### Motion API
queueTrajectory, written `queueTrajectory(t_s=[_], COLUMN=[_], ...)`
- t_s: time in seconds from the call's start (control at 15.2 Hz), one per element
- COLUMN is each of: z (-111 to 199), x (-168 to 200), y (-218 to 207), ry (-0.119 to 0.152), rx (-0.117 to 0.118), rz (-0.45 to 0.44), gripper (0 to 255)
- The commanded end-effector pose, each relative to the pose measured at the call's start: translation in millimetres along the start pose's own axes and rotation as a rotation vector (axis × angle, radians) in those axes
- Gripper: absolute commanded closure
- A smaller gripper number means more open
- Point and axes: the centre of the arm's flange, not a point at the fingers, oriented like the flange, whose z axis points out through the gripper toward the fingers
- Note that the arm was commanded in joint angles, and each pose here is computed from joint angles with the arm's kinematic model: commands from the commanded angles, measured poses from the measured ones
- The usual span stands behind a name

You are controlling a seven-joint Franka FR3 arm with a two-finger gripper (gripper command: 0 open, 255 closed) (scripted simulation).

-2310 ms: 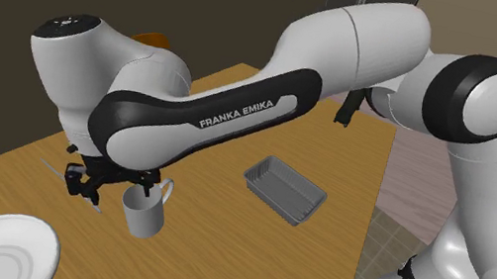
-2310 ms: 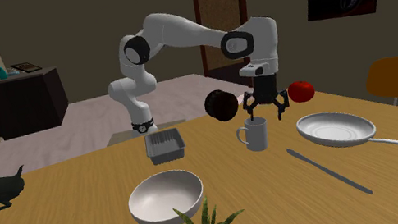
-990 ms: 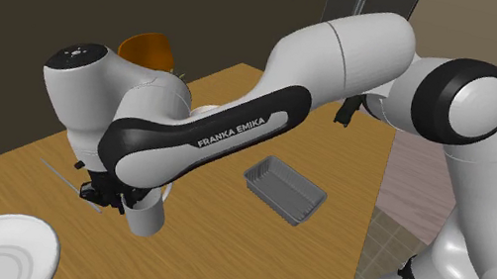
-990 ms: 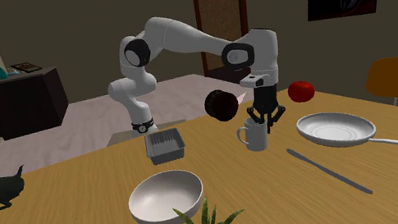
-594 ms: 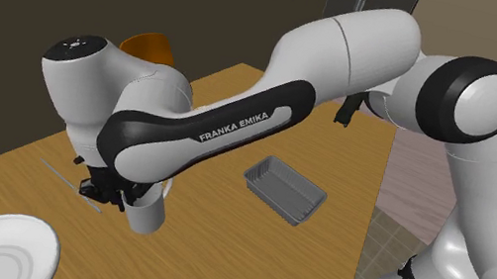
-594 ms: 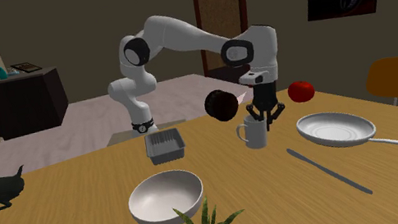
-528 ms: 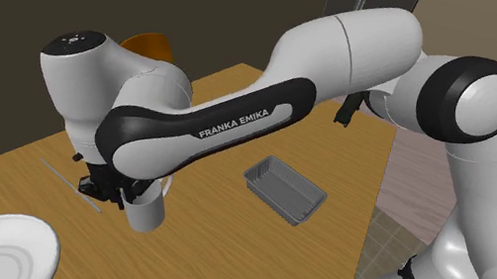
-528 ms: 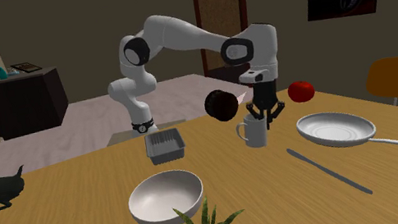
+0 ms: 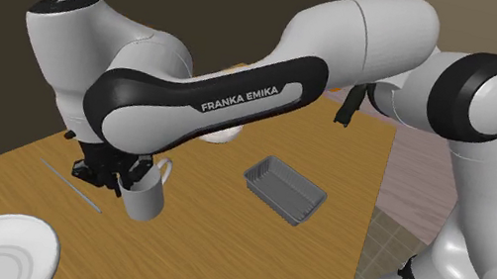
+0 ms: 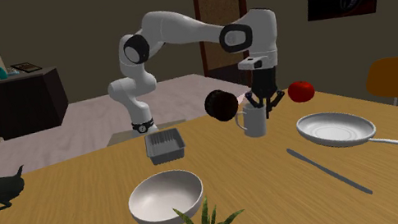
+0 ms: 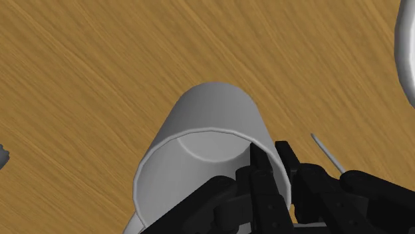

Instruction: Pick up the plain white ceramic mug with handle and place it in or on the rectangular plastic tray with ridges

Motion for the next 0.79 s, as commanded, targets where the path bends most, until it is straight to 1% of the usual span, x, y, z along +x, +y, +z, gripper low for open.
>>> queueTrajectory(t_s=[0.0,0.66,0.73], z=[-10.7,-63.3,-63.3], x=[0.4,4.3,4.3], y=[-0.6,0.9,0.9], ry=[0.0,0.0,0.0], rx=[0.0,0.0,0.0], rz=[0.0,0.0,0.0], gripper=[255,255,255])
